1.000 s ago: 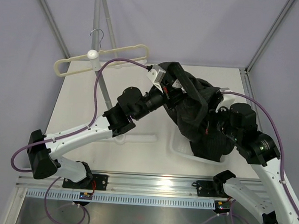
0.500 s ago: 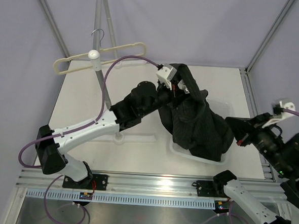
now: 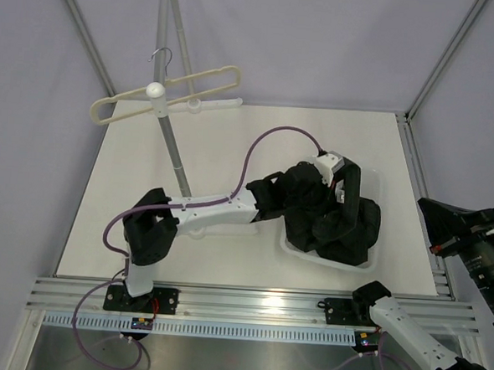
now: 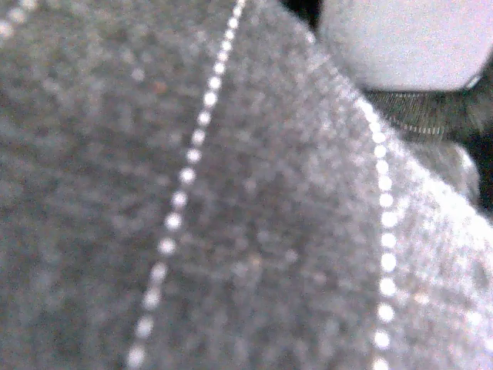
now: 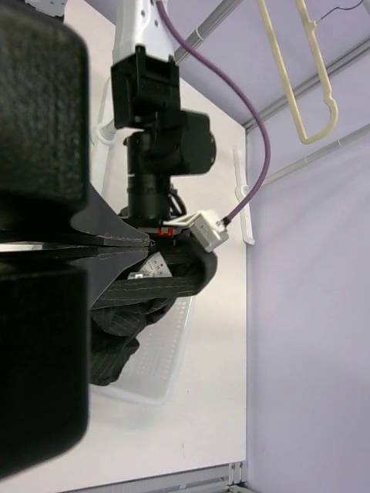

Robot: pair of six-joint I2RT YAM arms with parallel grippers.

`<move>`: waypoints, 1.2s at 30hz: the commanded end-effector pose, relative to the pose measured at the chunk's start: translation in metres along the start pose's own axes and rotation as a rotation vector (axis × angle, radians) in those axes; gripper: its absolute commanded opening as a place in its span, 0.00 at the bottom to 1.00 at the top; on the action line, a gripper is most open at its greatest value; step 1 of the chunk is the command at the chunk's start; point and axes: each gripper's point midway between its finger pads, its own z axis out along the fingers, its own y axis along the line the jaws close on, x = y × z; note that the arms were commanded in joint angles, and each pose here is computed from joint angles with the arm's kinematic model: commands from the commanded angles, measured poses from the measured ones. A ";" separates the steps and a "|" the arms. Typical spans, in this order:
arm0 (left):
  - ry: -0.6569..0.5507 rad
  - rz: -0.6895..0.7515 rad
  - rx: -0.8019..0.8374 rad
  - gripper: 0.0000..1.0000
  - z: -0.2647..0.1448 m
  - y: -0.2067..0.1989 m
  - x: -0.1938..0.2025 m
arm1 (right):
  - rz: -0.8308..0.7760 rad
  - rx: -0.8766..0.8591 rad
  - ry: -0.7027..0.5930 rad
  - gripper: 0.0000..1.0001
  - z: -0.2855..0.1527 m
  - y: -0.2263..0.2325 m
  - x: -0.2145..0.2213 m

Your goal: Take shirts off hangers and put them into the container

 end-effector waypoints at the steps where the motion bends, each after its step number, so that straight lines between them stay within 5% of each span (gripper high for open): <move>1: 0.022 -0.062 0.017 0.00 0.013 -0.001 0.005 | -0.033 0.054 -0.016 0.00 -0.015 -0.013 -0.006; 13: 0.379 -0.066 -0.152 0.00 0.055 0.035 0.109 | -0.039 0.066 -0.003 0.00 -0.022 -0.019 0.009; 17: 0.384 -0.050 -0.224 0.26 0.045 0.049 0.114 | -0.039 0.065 -0.001 0.00 -0.023 -0.020 0.011; 18: 0.384 -0.042 -0.231 0.43 0.041 0.048 0.115 | -0.038 0.066 0.000 0.00 -0.023 -0.020 0.012; 28: 0.279 0.217 -0.400 0.98 0.013 0.020 0.077 | -0.021 0.040 0.024 0.00 -0.018 -0.016 0.026; 36: 0.183 0.250 -0.451 0.99 -0.020 -0.001 0.055 | -0.027 0.055 0.035 0.02 -0.020 -0.020 0.030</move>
